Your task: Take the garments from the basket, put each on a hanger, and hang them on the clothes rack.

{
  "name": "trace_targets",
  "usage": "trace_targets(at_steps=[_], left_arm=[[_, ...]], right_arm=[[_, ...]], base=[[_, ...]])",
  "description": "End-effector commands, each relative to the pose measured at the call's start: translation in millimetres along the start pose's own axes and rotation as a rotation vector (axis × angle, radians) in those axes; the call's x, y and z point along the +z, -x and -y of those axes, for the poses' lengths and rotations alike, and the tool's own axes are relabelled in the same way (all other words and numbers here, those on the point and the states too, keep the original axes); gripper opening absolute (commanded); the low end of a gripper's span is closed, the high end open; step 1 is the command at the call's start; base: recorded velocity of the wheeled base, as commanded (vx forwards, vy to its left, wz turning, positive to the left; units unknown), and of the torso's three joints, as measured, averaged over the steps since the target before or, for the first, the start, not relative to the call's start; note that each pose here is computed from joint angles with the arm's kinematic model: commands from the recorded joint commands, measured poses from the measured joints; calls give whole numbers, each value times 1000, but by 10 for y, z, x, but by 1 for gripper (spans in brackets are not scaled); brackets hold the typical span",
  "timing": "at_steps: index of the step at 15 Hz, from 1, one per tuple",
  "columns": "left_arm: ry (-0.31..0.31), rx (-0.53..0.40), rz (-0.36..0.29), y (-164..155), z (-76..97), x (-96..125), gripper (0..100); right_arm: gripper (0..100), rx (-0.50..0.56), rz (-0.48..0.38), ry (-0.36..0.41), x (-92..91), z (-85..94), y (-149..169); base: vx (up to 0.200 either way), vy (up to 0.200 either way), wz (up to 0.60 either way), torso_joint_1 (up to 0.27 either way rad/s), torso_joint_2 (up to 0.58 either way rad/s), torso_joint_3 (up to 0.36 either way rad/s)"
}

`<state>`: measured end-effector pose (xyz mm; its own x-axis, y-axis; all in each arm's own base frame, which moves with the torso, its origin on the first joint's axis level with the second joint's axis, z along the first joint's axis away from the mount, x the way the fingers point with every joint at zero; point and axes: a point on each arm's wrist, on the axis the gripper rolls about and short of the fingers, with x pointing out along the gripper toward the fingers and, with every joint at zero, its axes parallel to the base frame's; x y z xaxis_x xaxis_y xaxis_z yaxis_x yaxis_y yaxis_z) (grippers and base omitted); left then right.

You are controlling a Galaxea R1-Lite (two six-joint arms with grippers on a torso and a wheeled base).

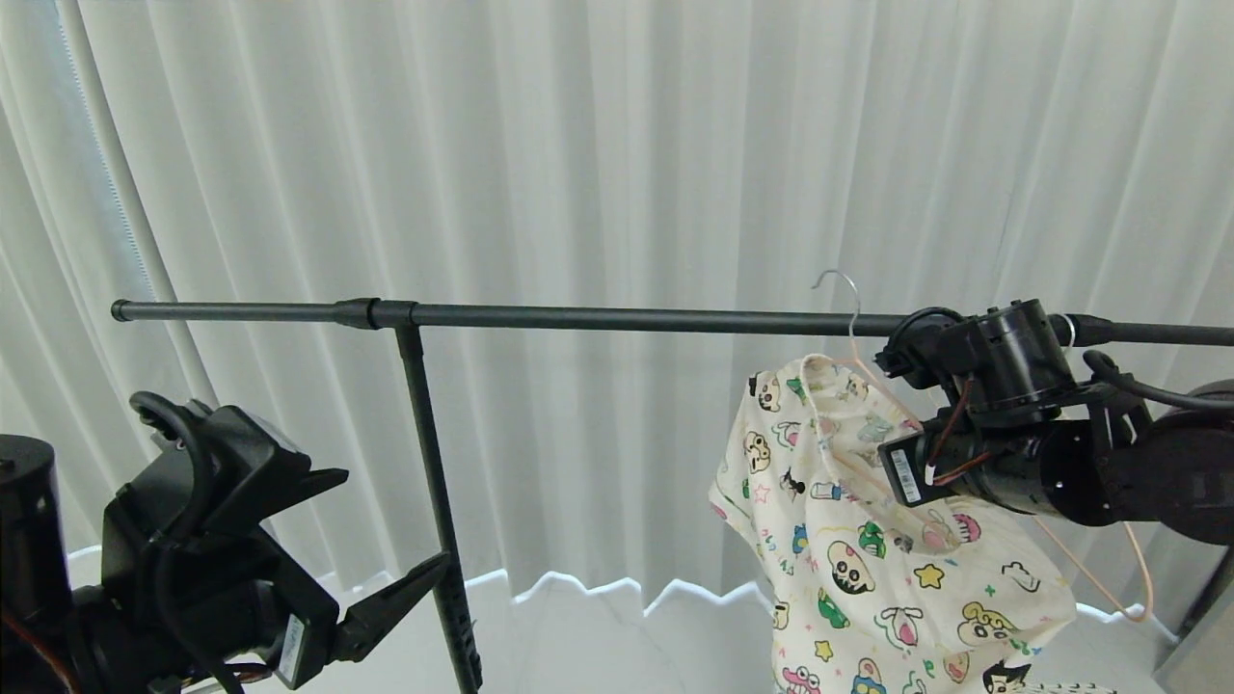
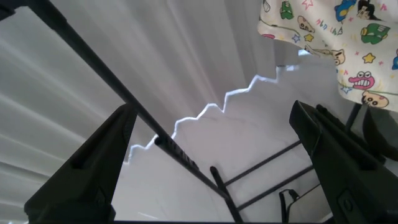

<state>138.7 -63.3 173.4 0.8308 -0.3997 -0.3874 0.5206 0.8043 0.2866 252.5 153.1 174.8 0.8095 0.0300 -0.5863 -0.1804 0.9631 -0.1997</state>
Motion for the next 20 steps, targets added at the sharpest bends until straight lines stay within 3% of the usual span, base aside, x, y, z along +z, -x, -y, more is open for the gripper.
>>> trace_targets(at_steps=[1, 6, 11, 15, 16, 20], left_arm=[[-2, 2, 5, 7, -1, 4, 100], [-2, 33, 54, 16, -25, 59, 100], [-2, 90, 41, 24, -39, 60, 100], [-4, 103, 40, 24, -44, 65, 100], [-4, 103, 42, 25, -45, 69, 100], [1, 109, 36, 21, -53, 61, 100]], right_arm=[[0, -1, -10, 3, -17, -10, -25], [0, -33, -47, -15, -56, 26, -237], [0, -49, -75, -18, -127, -21, -499], [0, -50, -84, -47, -153, -30, -513], [100, -48, -83, -49, -152, -27, -504], [100, -33, -24, -66, -48, 12, -305]], base=[[0, 0, 0, 0, 0, 0], [0, 0, 0, 0, 0, 0], [0, 0, 0, 0, 0, 0], [0, 0, 0, 0, 0, 0], [0, 0, 0, 0, 0, 0], [0, 0, 0, 0, 0, 0]])
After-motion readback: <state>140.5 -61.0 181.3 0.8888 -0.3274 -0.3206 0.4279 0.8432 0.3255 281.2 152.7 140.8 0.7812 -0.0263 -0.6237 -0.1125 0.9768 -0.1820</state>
